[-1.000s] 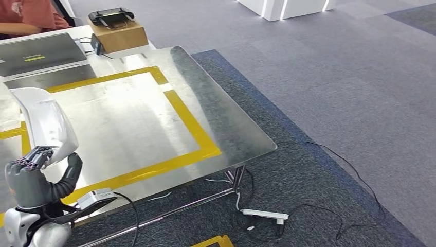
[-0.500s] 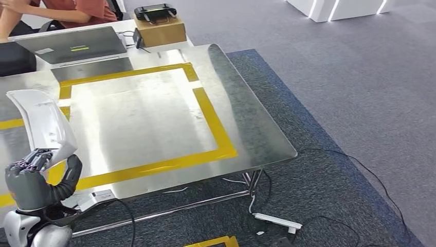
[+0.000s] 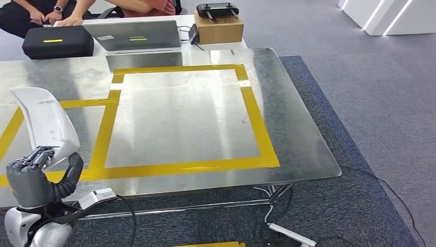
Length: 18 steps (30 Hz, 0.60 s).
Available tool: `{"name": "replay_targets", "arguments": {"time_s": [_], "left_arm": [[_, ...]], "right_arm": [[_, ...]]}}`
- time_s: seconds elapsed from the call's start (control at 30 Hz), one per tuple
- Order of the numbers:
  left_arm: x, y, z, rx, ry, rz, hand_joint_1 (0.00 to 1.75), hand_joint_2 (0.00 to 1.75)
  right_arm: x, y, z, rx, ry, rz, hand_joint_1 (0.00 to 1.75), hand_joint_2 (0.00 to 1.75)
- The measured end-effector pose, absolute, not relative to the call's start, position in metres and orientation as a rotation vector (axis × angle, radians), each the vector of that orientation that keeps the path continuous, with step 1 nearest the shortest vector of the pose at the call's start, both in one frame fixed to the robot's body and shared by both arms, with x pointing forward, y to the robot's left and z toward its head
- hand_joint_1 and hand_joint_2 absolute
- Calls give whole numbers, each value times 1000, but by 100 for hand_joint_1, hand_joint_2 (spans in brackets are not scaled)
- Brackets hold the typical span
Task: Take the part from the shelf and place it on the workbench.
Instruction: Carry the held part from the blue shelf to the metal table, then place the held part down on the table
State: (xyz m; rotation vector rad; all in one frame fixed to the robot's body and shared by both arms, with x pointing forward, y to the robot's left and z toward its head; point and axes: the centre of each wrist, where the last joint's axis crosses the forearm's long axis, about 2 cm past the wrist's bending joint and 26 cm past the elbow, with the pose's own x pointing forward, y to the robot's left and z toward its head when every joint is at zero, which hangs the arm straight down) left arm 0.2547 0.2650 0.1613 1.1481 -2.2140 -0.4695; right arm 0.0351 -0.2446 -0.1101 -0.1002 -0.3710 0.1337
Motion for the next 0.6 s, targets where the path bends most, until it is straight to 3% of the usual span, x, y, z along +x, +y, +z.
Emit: {"name": "replay_targets", "arguments": {"time_s": [0.6], "left_arm": [[276,267,165,1200,-2185,-544,175,175]], "right_arm": [[36,-245,-110,-63,-377,154,0,0]]}}
